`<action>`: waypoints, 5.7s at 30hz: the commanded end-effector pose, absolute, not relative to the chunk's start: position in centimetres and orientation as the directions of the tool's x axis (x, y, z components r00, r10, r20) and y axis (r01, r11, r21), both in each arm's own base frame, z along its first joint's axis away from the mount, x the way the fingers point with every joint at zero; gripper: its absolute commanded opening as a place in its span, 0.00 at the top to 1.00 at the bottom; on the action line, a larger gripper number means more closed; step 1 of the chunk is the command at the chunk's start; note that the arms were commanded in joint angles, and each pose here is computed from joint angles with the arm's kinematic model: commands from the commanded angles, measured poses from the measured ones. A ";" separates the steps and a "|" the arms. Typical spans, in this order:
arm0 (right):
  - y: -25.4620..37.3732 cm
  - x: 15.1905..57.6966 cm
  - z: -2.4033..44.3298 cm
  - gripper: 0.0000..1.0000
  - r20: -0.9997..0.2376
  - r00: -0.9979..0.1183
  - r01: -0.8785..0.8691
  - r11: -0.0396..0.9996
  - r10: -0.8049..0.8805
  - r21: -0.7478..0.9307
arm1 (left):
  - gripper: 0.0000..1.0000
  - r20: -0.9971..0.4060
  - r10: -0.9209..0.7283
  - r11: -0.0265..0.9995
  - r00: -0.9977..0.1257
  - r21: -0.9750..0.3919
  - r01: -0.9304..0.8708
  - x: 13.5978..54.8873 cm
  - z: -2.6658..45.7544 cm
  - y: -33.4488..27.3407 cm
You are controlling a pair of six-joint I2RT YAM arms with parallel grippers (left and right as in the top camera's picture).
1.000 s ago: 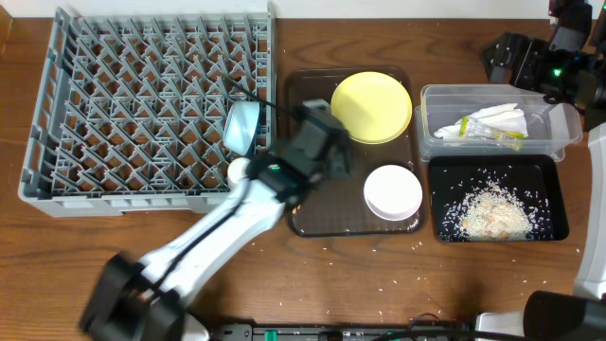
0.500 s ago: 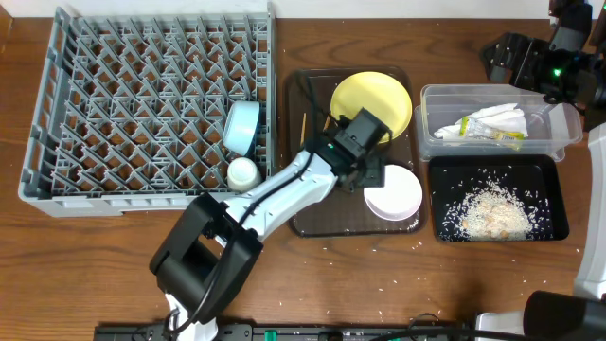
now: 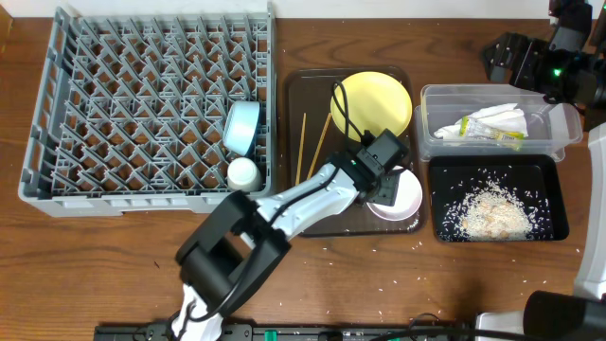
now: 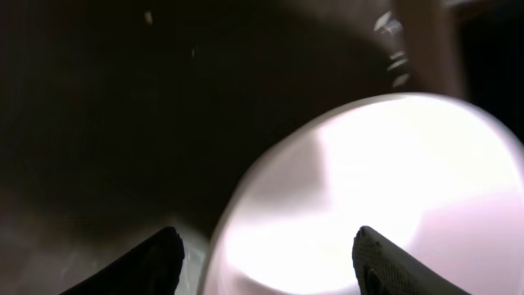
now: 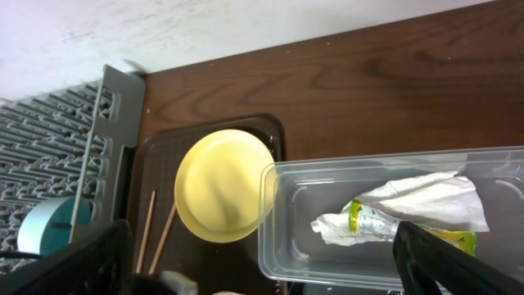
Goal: Sort waste into correct bins and load items into the dishwasher
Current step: 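Carry the pink bowl left and lower it into the dish rack, then set the pink bowl upright in the rack and open the left gripper, then move the left gripper to the yellow plate and grasp its rim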
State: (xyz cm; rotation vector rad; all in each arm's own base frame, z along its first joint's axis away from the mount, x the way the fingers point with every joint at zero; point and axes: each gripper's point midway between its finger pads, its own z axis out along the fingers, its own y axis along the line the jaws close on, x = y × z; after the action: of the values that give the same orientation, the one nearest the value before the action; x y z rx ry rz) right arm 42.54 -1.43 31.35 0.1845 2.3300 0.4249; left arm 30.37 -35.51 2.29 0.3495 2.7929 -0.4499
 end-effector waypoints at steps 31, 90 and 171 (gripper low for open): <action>-1.5 42.4 31.6 0.01 -0.655 -0.706 0.013 0.930 0.269 0.367 | 0.93 -0.505 0.032 0.972 -0.862 -0.185 0.144 36.2 10.4 -28.9; -1.5 42.4 31.6 0.01 -0.655 -0.706 0.013 0.930 0.269 0.367 | 0.92 -0.617 0.533 0.535 -0.579 0.776 -0.335 56.5 15.9 -1.0; -1.5 42.4 31.6 0.01 -0.655 -0.706 0.013 0.930 0.269 0.367 | 0.36 -0.623 -0.147 0.893 -0.768 -0.418 0.168 44.2 18.3 -24.8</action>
State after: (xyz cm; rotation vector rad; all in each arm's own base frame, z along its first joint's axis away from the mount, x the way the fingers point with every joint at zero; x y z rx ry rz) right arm 42.54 -1.37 31.37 0.1826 2.3292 0.4289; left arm 44.97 -22.35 17.57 0.1051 2.3560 -0.4953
